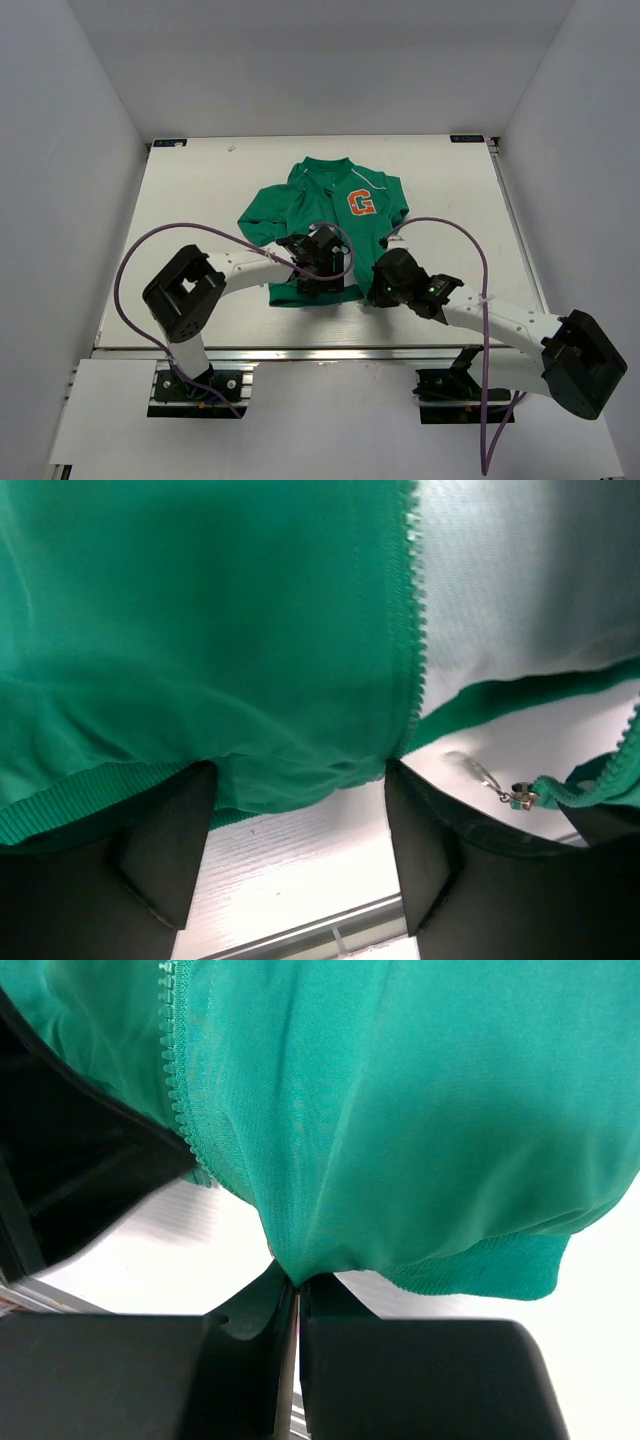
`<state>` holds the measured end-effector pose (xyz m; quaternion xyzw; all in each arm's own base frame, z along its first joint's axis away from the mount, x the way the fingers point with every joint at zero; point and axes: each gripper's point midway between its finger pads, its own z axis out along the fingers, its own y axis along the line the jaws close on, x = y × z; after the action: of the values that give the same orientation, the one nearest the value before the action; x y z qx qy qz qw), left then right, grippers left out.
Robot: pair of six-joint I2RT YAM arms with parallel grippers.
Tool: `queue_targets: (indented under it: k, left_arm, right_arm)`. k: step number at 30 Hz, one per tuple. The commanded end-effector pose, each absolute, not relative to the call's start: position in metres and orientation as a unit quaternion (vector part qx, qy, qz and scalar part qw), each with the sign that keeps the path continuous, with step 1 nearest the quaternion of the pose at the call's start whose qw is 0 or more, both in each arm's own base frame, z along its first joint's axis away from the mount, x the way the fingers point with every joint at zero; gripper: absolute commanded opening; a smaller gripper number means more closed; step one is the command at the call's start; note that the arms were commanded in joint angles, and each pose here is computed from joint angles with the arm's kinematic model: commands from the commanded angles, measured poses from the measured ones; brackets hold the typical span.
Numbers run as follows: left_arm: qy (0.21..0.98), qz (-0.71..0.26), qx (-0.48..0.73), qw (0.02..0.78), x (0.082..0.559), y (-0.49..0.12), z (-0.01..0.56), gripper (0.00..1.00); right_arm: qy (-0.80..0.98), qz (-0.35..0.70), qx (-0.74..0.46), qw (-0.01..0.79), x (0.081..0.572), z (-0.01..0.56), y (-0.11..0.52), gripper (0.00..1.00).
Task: Zip up the jacket
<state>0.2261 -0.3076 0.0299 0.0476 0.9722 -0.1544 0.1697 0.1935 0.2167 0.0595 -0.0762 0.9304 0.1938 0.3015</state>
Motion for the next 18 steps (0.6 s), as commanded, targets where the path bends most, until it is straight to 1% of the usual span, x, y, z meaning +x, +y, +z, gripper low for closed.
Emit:
queue_targets:
  k: [1, 7, 10, 13, 18]
  left_arm:
    - [0.971, -0.140, 0.033, 0.190, 0.237, -0.310, 0.031, 0.74]
    - [0.973, -0.123, 0.036, 0.190, 0.238, -0.311, 0.026, 0.64]
    - [0.974, -0.120, 0.039, 0.189, 0.238, -0.312, 0.026, 0.62]
    - [0.974, -0.118, 0.041, 0.190, 0.238, -0.312, 0.027, 0.55]
    - [0.973, -0.119, 0.046, 0.194, 0.237, -0.312, 0.035, 0.36]
  right_arm:
    - [0.930, 0.192, -0.069, 0.307, 0.195, 0.057, 0.214, 0.00]
    - [0.933, 0.187, -0.064, 0.301, 0.192, 0.052, 0.210, 0.00]
    - [0.934, 0.182, -0.062, 0.301, 0.192, 0.049, 0.207, 0.00]
    - [0.936, 0.178, -0.061, 0.298, 0.192, 0.045, 0.206, 0.00]
    - [0.938, 0.177, -0.062, 0.290, 0.192, 0.039, 0.206, 0.00]
